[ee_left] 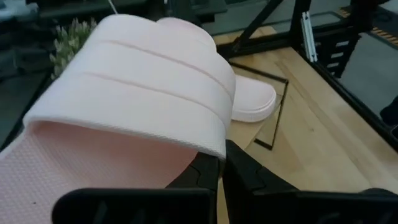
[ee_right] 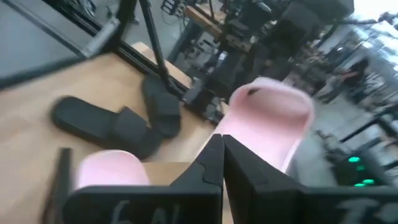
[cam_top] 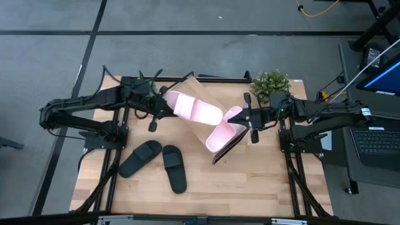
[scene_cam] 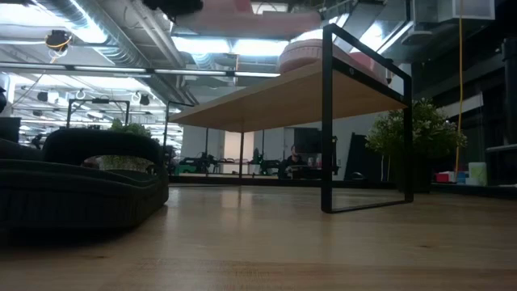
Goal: Pick and place slides into the shelf
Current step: Put the pink slipper on the shelf
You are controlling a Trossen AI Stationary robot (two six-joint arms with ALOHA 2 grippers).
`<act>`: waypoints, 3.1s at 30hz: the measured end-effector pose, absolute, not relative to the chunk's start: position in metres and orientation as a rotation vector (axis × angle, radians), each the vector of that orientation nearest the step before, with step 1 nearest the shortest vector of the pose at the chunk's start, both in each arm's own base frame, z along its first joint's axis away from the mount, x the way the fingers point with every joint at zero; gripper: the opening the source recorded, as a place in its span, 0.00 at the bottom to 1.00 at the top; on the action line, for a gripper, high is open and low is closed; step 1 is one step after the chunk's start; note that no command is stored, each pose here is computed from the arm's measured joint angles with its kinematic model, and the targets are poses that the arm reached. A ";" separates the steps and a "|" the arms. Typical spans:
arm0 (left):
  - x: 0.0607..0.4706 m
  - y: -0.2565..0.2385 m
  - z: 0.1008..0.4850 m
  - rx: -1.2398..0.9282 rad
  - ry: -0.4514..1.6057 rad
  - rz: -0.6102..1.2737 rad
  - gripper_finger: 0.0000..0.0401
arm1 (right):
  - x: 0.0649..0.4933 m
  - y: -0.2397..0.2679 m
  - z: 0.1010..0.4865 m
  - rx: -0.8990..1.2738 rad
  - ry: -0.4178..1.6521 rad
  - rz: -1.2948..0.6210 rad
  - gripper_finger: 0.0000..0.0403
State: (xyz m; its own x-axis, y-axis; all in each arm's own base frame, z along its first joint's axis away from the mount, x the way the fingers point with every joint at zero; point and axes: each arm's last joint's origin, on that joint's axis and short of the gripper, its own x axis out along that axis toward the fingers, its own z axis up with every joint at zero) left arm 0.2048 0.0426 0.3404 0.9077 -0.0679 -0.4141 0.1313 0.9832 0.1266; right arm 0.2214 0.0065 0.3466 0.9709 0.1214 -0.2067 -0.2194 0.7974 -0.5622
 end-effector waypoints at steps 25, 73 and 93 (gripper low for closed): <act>0.238 0.083 0.345 0.182 0.483 -0.107 0.00 | 0.273 -0.015 0.362 -0.879 0.286 -0.095 0.06; 0.240 0.077 0.360 0.156 0.413 -0.200 0.00 | 0.325 -0.020 0.335 -1.352 0.307 -0.188 0.36; 0.243 0.067 0.361 0.171 0.400 -0.249 0.00 | 0.325 -0.021 0.337 -1.374 0.292 -0.209 0.26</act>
State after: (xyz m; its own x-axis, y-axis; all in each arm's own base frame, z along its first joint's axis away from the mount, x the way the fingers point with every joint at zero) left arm 0.2429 0.0667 0.3614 0.8913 -0.2048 -0.4044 0.2718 0.9554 0.1152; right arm 0.3250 -0.0211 0.3374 0.9457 -0.3145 -0.0822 -0.0236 0.1859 -0.9823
